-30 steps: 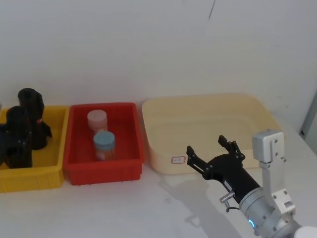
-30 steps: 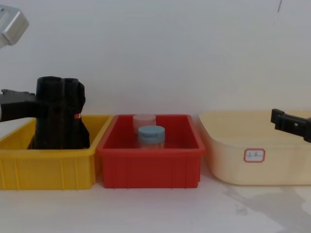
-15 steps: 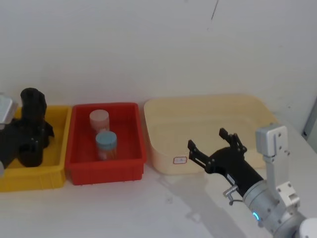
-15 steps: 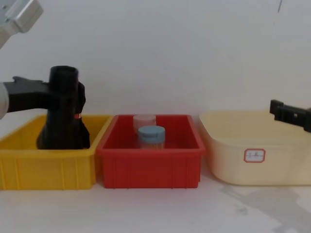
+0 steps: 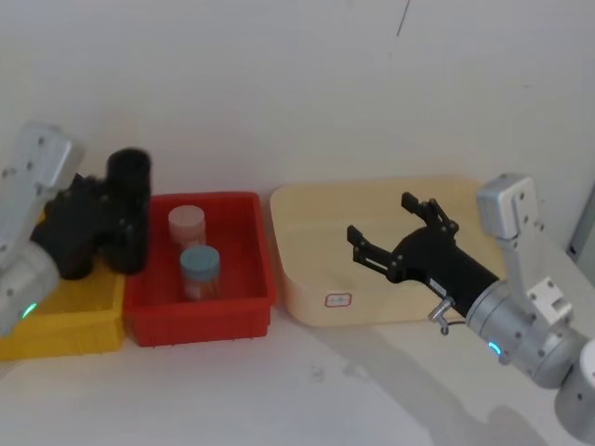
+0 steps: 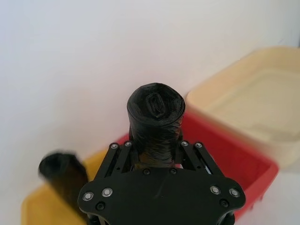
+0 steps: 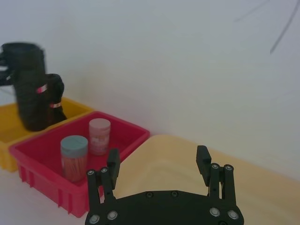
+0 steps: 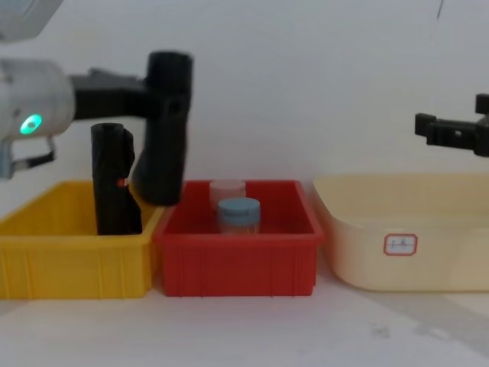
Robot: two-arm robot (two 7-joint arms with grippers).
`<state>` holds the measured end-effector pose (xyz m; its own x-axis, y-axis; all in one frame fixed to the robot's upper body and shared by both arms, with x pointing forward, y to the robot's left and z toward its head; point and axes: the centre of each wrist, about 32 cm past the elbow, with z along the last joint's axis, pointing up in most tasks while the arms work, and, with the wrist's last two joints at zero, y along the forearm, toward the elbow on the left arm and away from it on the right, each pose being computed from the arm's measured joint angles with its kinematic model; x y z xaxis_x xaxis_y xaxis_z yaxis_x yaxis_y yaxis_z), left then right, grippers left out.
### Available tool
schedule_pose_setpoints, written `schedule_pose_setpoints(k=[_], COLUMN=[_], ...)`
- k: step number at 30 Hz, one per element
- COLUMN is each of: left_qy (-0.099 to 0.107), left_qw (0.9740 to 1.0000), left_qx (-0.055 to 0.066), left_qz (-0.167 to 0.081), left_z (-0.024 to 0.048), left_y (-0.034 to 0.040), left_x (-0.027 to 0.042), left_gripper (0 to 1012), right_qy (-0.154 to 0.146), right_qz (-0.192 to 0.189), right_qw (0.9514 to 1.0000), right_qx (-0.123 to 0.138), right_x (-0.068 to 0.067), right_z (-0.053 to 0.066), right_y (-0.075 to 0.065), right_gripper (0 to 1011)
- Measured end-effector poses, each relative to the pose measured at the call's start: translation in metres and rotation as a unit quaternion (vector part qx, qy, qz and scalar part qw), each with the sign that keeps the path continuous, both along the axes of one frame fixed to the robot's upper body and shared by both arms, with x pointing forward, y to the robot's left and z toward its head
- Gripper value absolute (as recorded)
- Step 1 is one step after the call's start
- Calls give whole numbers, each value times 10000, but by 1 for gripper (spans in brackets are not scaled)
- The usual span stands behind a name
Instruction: Pick up the garbage bag with the one hand and transfer it to the other hand.
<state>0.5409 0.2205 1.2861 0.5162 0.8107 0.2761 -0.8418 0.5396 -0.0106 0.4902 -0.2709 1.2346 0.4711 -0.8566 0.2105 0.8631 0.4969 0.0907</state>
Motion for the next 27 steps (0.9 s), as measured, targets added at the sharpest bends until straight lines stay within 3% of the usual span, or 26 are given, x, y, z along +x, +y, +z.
schedule_pose_setpoints(k=[2, 6, 13, 20, 27], left_qy=[-105, -211, -314, -329, -249], left_qw=[9998, 9990, 9970, 9947, 9927], left_qx=[-32, -58, -110, -232, -372], left_qz=[-193, -382, -703, -949, -1119], left_z=[115, 239, 399, 475, 473], left_y=[-88, -176, -310, -406, -468], left_x=[47, 108, 208, 282, 334], left_gripper=[370, 370, 370, 370, 370], right_qy=[0, 30, 99, 166, 153], right_qz=[76, 357, 774, 1070, 1096], right_qw=[10000, 9992, 9966, 9936, 9933], right_qx=[-46, -157, -264, -317, -339], right_x=[28, 103, 179, 235, 313], right_z=[33, 131, 240, 297, 337], right_y=[-20, -73, -124, -115, -72], right_gripper=[1001, 1001, 1001, 1001, 1001])
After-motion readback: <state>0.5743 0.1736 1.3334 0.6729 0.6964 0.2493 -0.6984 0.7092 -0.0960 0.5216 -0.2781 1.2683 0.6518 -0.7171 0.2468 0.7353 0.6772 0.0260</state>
